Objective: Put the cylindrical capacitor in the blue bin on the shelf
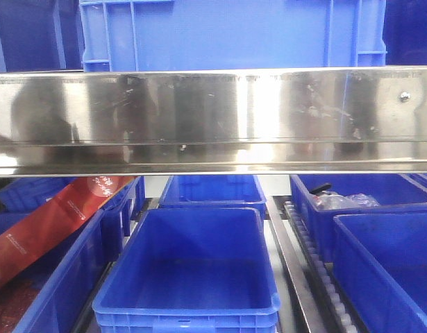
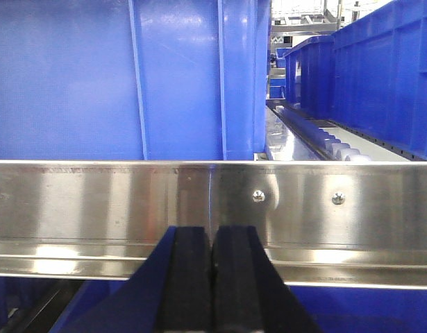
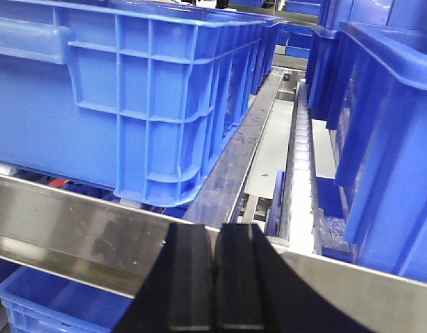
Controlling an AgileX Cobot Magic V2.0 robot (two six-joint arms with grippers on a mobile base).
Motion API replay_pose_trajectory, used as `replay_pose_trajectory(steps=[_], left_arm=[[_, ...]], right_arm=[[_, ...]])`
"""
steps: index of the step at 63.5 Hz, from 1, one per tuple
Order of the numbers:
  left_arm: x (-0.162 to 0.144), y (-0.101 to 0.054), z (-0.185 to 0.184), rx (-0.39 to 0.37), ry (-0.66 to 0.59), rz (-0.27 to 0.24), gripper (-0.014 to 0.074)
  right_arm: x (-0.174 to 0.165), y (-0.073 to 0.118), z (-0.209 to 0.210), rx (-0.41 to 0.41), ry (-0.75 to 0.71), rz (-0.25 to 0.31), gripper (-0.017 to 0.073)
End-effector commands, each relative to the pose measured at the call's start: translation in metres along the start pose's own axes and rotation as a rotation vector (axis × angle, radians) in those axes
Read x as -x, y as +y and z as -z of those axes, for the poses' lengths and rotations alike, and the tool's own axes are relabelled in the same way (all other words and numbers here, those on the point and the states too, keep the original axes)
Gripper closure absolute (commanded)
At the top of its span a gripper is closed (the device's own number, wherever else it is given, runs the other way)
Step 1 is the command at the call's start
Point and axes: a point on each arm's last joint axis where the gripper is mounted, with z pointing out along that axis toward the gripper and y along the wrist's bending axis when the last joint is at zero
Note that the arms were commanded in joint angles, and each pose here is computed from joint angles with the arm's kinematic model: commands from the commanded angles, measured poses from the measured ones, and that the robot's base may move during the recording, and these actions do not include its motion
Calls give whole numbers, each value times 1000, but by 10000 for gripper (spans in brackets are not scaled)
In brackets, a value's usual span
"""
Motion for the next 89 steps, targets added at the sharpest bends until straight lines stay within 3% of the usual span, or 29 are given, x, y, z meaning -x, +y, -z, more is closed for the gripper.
replay_pose_trajectory(steps=[1,8,18,29,38,49,63,89], left_arm=[[2,0,0,-5,-22,3,705],[2,0,0,-5,-22,3,705],[2,0,0,-5,-22,3,705],[2,0,0,-5,-22,3,705],[2,0,0,-5,-22,3,705],[2,0,0,-5,-22,3,705],[2,0,0,-5,-24,3,705],[2,0,0,-5,-24,3,705]], right_arm=[[5,0,1,-3,-53,-19,713],[5,-2,1,-20,-60,-18,713],[-3,-10,-1,-127,-100,-61,713],[-38,-18,2,-273,-144,-101,713],[-76,-19,2,-332,-129,-110,713],[-115,-16,4,-360,-134,-89,713],[-114,-16,6,-372,-132,-6,713],[-114,-16,6,-372,-132,-6,713]])
